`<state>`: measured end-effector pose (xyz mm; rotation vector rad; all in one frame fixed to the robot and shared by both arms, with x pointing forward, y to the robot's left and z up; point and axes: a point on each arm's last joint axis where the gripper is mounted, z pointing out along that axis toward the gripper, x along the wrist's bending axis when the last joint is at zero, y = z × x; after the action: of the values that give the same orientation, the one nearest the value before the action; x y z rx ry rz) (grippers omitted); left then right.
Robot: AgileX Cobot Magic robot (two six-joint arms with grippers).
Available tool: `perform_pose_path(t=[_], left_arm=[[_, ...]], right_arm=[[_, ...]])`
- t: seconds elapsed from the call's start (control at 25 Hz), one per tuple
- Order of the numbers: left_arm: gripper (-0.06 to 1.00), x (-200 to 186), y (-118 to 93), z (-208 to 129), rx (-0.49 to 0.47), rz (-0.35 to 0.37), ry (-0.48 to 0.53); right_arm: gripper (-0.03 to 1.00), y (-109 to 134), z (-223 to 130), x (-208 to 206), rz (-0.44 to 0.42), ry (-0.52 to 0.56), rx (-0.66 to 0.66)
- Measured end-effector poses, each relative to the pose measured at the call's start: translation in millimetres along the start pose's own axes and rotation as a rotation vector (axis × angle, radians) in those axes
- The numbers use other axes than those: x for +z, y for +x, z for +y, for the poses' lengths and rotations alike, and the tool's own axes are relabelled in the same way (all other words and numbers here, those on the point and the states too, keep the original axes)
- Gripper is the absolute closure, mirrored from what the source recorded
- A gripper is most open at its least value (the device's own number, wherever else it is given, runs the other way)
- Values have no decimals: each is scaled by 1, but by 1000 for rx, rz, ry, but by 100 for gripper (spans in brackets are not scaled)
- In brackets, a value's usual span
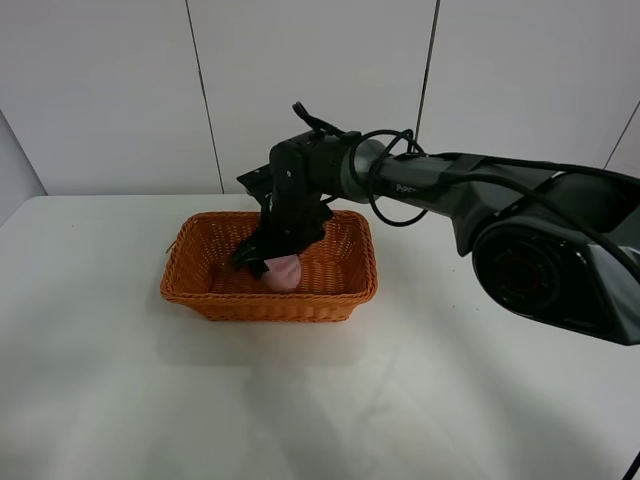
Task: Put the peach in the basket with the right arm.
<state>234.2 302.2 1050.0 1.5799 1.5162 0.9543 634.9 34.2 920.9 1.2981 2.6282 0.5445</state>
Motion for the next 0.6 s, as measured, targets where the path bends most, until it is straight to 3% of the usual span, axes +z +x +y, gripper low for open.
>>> perform_pose_path(t=[0.16, 0.44, 0.6], left_arm=[[-5, 0, 0, 0, 0, 0, 0], [-5, 0, 0, 0, 0, 0, 0], [-5, 0, 0, 0, 0, 0, 0]], right_arm=[[28, 1, 14, -18, 9, -26, 6], [28, 1, 49, -94, 12, -110, 6], [27, -6, 54, -114, 6, -138, 17]])
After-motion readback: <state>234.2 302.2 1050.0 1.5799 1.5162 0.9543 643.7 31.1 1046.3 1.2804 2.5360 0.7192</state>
